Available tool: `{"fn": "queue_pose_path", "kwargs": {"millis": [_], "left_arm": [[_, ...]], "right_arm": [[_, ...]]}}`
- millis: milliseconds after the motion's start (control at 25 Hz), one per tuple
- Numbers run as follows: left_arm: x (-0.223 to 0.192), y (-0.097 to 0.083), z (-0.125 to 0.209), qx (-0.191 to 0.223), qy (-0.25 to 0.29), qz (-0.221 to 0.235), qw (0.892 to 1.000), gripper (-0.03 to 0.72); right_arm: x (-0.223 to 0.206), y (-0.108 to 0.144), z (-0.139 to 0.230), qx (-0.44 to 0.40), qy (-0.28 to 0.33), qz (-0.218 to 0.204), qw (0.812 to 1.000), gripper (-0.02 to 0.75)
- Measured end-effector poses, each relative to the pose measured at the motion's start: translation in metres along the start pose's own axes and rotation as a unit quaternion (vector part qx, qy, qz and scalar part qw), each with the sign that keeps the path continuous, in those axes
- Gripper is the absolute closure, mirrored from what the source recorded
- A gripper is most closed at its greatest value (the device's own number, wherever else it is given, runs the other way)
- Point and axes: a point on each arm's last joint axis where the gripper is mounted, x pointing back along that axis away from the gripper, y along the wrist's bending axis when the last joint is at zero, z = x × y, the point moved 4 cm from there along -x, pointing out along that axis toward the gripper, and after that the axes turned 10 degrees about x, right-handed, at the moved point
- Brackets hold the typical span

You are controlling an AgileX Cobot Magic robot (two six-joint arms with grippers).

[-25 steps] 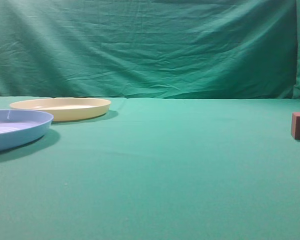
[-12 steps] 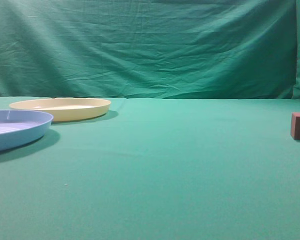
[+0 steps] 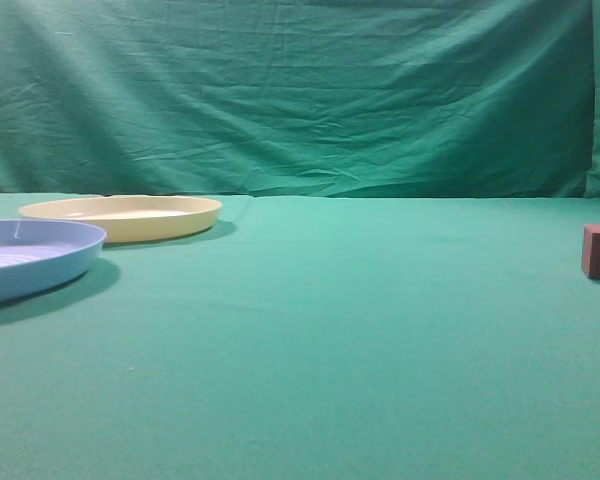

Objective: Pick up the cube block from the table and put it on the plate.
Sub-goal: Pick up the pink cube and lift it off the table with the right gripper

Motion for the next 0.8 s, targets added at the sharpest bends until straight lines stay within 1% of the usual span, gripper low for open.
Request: {"fn": "queue_pose_path", "kwargs": {"millis": [40,80,120,200,240,280,320,360,400,440,480,600,800], "left_arm": [[0.0,0.0,0.0,0.0,0.0,0.0,1.0,0.688],[0.0,0.0,0.0,0.0,0.0,0.0,1.0,0.688],[0.0,0.0,0.0,0.0,0.0,0.0,1.0,0.688],[0.0,0.0,0.0,0.0,0.0,0.0,1.0,0.688],[0.0,0.0,0.0,0.0,0.0,0.0,1.0,0.688],[0.0,0.0,0.0,0.0,0.0,0.0,1.0,0.688],[0.0,0.0,0.0,0.0,0.0,0.0,1.0,0.688],[0.0,0.0,0.0,0.0,0.0,0.0,1.0,0.688],[0.0,0.0,0.0,0.0,0.0,0.0,1.0,0.688],[0.0,0.0,0.0,0.0,0.0,0.0,1.0,0.688],[0.0,0.0,0.0,0.0,0.0,0.0,1.0,0.688],[0.0,0.0,0.0,0.0,0.0,0.0,1.0,0.688],[0.0,0.0,0.0,0.0,0.0,0.0,1.0,0.688]], "right_arm": [[-0.009,-0.001,0.0,0.021,0.023,-0.008,0.999,0.738],[-0.023,0.001,-0.001,0.06,0.057,-0.028,0.996,0.688],[-0.029,0.002,-0.001,0.074,0.069,-0.036,0.994,0.595],[-0.044,0.004,-0.001,0.092,0.095,-0.051,0.99,0.465],[-0.044,0.004,-0.001,0.092,0.095,-0.051,0.99,0.465],[-0.051,0.003,-0.002,0.095,0.102,-0.053,0.989,0.367],[-0.059,0.002,-0.002,0.094,0.111,-0.054,0.988,0.293],[-0.072,-0.002,-0.004,0.087,0.119,-0.051,0.988,0.15],[-0.079,-0.003,-0.004,0.079,0.127,-0.051,0.987,0.106],[-0.089,-0.005,-0.003,0.066,0.137,-0.05,0.987,0.081],[-0.096,-0.006,-0.002,0.058,0.144,-0.049,0.987,0.092],[-0.121,-0.01,0.003,0.042,0.17,-0.049,0.983,0.092],[-0.154,-0.016,0.006,0.033,0.194,-0.048,0.979,0.092]]}}
